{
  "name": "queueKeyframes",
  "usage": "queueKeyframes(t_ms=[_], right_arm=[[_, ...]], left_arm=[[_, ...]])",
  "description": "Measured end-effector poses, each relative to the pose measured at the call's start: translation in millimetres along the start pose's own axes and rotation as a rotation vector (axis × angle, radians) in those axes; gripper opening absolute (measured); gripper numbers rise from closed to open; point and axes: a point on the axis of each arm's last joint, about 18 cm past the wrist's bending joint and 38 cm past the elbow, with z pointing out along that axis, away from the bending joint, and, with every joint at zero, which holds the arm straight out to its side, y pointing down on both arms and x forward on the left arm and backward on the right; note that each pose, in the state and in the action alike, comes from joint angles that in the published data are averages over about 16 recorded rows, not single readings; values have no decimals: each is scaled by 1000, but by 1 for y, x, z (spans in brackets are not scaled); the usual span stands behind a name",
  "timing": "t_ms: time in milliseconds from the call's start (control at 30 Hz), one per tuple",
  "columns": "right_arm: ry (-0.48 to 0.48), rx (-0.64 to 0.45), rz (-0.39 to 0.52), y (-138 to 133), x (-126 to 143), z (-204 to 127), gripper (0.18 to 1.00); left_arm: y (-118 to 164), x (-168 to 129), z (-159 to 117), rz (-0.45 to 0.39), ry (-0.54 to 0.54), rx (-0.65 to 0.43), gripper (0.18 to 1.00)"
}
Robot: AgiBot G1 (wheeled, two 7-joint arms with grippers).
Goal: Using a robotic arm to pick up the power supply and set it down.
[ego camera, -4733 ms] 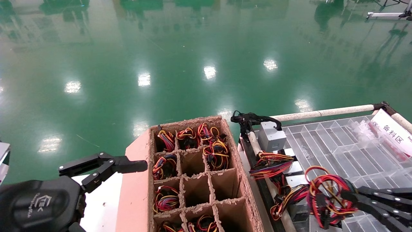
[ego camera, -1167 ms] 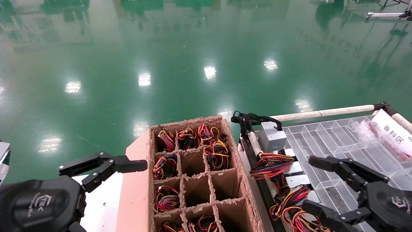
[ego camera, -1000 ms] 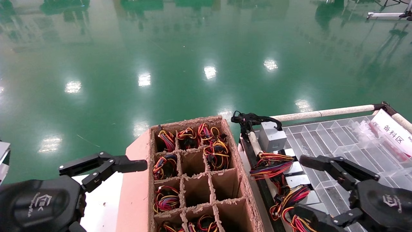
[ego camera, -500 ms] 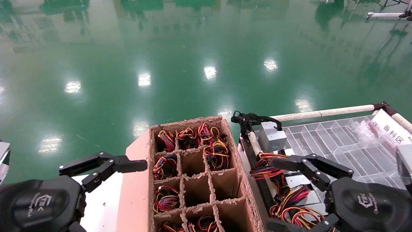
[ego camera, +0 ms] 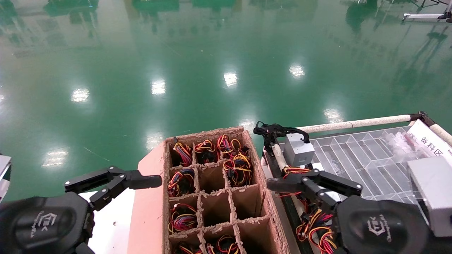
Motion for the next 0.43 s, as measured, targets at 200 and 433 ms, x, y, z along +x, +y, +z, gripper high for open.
queueKeyframes(t_ms=[200, 433], right_arm=[[-19, -9, -19, -5, -2, 7, 1000], [-26, -13, -27, -7, -3, 9, 1000]], left_arm=[[0, 0, 0, 0, 0, 0, 1001], [0, 0, 0, 0, 0, 0, 1001]])
